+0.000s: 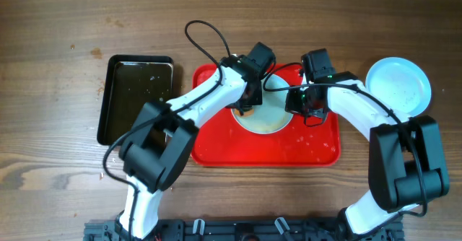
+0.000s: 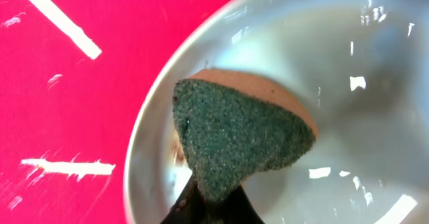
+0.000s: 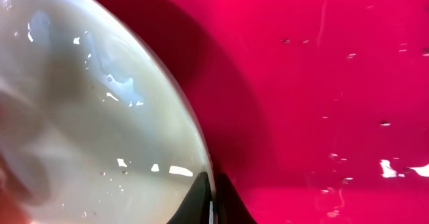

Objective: Clean dirty plates on tray and stack at the side
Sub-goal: 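Carry the plate right and stack it on the plate pile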

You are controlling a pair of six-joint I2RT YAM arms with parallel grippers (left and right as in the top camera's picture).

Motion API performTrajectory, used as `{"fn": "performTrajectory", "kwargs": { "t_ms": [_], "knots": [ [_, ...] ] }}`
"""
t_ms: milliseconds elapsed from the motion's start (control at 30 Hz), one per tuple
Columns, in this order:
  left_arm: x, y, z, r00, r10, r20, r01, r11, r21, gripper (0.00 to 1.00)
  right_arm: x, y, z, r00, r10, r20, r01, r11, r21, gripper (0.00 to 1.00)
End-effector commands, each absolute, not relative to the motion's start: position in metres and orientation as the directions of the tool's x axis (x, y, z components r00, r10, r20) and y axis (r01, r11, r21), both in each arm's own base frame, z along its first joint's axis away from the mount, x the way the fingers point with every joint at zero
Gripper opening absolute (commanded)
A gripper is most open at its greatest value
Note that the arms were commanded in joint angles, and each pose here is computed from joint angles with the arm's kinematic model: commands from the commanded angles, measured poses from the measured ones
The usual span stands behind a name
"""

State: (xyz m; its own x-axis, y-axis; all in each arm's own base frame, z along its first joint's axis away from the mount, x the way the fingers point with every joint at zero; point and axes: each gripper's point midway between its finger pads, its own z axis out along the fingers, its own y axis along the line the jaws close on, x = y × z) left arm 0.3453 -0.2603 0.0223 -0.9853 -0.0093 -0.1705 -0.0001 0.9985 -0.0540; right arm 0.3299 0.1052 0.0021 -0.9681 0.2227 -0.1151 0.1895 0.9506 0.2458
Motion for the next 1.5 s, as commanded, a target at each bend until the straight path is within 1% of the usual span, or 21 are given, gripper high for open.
{"fn": "performTrajectory", "kwargs": {
  "t_ms": [0,67,133,233,300,400,533,633,700,767,867,933,1000,1067,1133,1167,1200,1233,1267,1333,1467],
  "knots": [
    [0.368,-0.223,0.101,-0.935,-0.038,-0.352,-0.048,0.999,0.020,0.04,0.321,0.106,-0.009,-0.970,0.232,-0.078,0.208,0.949,0.238,0.05],
    [0.366,-0.191,0.133,-0.917,-0.069,-0.394,-0.102,0.993,0.063,0.04,0.322,0.107,-0.009,-0.969,0.233,-0.082,0.208,0.948,0.240,0.05],
    [0.363,-0.158,0.143,-0.916,-0.118,-0.383,-0.169,0.980,0.101,0.04,0.324,0.105,-0.009,-0.967,0.240,-0.087,0.213,0.946,0.242,0.05],
    [0.360,-0.117,0.129,-0.935,-0.207,-0.289,-0.253,0.958,0.135,0.04,0.333,0.088,-0.003,-0.956,0.274,-0.109,0.247,0.946,0.208,0.05],
    [0.359,-0.105,0.112,-0.950,-0.249,-0.190,-0.268,0.960,0.083,0.04,0.339,0.070,0.011,-0.951,0.279,-0.132,0.258,0.953,0.158,0.05],
    [0.361,-0.082,0.094,-0.939,-0.319,-0.129,-0.331,0.940,0.086,0.04,0.349,0.035,0.048,-0.931,0.266,-0.250,0.279,0.960,-0.016,0.05],
    [0.363,-0.081,0.079,-0.955,-0.279,-0.098,-0.289,0.952,0.101,0.04,0.364,0.005,0.101,-0.903,0.188,-0.387,0.269,0.949,-0.165,0.04],
    [0.365,-0.082,0.063,-0.958,-0.279,-0.073,-0.286,0.951,0.117,0.04,0.371,-0.005,0.130,-0.889,0.091,-0.448,0.218,0.946,-0.241,0.04],
    [0.364,-0.081,0.050,-0.959,-0.278,-0.048,-0.282,0.950,0.132,0.04,0.370,-0.017,0.146,-0.877,0.046,-0.477,0.217,0.926,-0.309,0.05],
    [0.362,-0.086,0.035,-0.961,-0.278,-0.007,-0.277,0.953,0.121,0.04,0.369,-0.021,0.157,-0.878,-0.027,-0.478,0.171,0.915,-0.366,0.05],
    [0.361,-0.093,0.023,-0.960,-0.280,0.006,-0.278,0.957,0.083,0.04,0.368,0.003,0.162,-0.872,-0.125,-0.474,0.087,0.912,-0.402,0.05],
    [0.360,-0.093,0.022,-0.960,-0.280,0.008,-0.278,0.957,0.084,0.04,0.370,0.019,0.174,-0.846,-0.241,-0.475,0.039,0.862,-0.506,0.05],
    [0.358,-0.098,0.022,-0.966,-0.256,0.026,-0.254,0.965,0.057,0.04,0.370,0.036,0.195,-0.802,-0.383,-0.458,0.014,0.754,-0.657,0.05],
    [0.358,-0.099,0.022,-0.966,-0.256,0.030,-0.254,0.966,0.051,0.04,0.367,0.048,0.207,-0.773,-0.457,-0.439,0.007,0.686,-0.727,0.05],
    [0.357,-0.102,0.022,-0.966,-0.257,0.041,-0.256,0.966,0.033,0.04,0.362,0.065,0.227,-0.730,-0.564,-0.387,-0.003,0.568,-0.823,0.05],
    [0.357,-0.103,0.022,-0.966,-0.257,0.041,-0.256,0.966,0.034,0.04,0.361,0.073,0.245,-0.703,-0.615,-0.358,0.027,0.480,-0.877,0.05],
    [0.357,-0.103,0.022,-0.966,-0.257,0.042,-0.255,0.966,0.034,0.04,0.361,0.080,0.253,-0.686,-0.643,-0.340,0.034,0.439,-0.898,0.05],
    [0.356,-0.102,0.022,-0.966,-0.257,0.044,-0.255,0.966,0.035,0.04,0.361,0.089,0.270,-0.666,-0.680,-0.307,0.058,0.362,-0.930,0.05],
    [0.356,-0.102,0.022,-0.965,-0.257,0.045,-0.255,0.966,0.036,0.04,0.362,0.092,0.280,-0.664,-0.695,-0.277,0.067,0.313,-0.947,0.05],
    [0.356,-0.102,0.022,-0.966,-0.257,0.044,-0.255,0.966,0.036,0.04,0.364,0.093,0.290,-0.667,-0.698,-0.260,0.086,0.275,-0.958,0.05],
    [0.356,-0.102,0.022,-0.966,-0.257,0.044,-0.255,0.966,0.036,0.04,0.368,0.096,0.291,-0.654,-0.700,-0.286,0.093,0.301,-0.949,0.05]
  ]
}}
